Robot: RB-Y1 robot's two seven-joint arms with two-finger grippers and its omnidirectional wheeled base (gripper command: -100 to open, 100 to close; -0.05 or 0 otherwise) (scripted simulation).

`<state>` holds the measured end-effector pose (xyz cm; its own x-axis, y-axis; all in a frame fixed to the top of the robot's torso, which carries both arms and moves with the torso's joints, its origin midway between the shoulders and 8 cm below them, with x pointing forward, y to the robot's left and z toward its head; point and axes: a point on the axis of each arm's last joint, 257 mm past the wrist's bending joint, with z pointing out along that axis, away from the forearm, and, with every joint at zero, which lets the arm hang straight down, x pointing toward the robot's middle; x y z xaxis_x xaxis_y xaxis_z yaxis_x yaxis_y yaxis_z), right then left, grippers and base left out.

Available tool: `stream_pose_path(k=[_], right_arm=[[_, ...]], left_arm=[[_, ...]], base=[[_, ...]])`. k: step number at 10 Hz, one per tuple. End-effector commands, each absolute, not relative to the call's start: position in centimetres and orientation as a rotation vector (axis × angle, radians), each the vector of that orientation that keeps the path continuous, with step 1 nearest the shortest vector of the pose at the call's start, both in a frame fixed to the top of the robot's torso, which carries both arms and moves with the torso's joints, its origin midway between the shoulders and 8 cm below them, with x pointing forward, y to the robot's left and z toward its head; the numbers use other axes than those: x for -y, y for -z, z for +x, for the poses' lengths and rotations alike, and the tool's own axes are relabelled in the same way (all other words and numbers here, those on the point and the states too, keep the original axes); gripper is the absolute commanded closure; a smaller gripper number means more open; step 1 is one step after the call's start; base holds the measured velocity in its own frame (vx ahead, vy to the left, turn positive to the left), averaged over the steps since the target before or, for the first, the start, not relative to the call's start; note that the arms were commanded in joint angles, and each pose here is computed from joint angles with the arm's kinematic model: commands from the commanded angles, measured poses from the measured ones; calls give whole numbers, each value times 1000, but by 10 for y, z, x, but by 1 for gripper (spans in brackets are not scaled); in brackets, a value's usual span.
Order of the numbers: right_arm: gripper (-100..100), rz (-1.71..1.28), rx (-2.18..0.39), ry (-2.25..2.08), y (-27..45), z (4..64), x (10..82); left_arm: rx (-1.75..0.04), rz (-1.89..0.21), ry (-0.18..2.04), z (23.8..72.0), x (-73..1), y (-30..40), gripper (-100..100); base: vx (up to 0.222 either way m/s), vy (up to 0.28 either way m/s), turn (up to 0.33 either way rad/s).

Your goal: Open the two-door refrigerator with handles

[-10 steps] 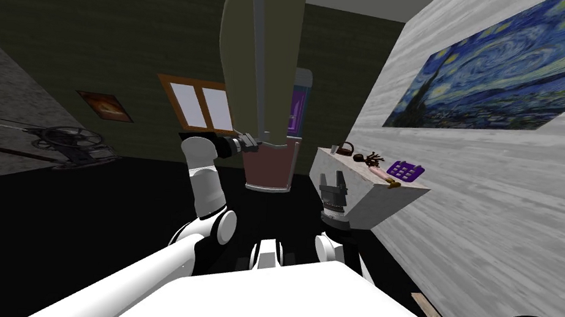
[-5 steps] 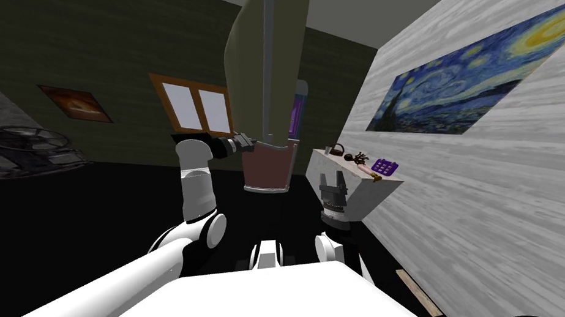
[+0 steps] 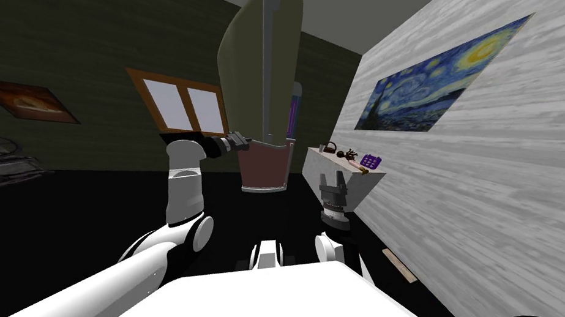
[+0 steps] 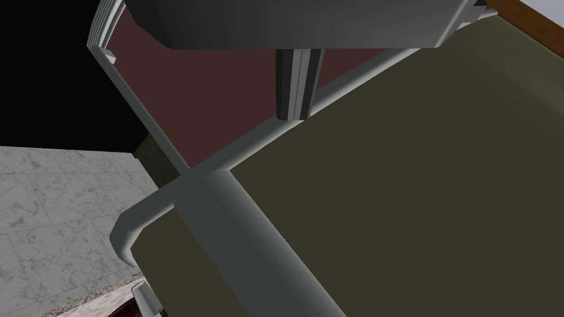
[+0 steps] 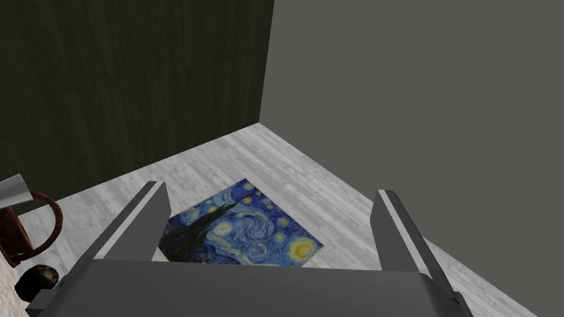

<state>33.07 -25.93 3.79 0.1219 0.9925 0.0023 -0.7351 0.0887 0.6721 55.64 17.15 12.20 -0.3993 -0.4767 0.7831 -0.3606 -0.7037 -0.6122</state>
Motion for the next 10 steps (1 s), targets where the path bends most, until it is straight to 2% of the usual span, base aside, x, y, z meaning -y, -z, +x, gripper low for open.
stream_pose_path(k=[1,2,5,6,7,10], right_arm=[[0,603,-530,-1379,-38,331,259],[0,602,-530,-1379,-38,331,259],[0,603,-530,-1379,-38,331,259],[0,603,-530,-1379,-38,331,259],[0,603,-530,-1379,-38,331,259],[0,603,-530,-1378,-38,331,259]], left_arm=[[-1170,-1714,2271,561,-182,-108,100],[-1163,-1702,2274,559,-191,-110,100],[-1120,-1629,2248,560,-214,-129,100],[-1123,-1706,2260,562,-214,-107,100],[-1110,-1688,2268,561,-221,-112,100],[-1087,-1616,2236,559,-242,-132,100]], base=[[-82,169,-341],[-116,215,-402],[-43,34,5],[-95,145,-397],[-152,177,-376],[-34,52,13]])
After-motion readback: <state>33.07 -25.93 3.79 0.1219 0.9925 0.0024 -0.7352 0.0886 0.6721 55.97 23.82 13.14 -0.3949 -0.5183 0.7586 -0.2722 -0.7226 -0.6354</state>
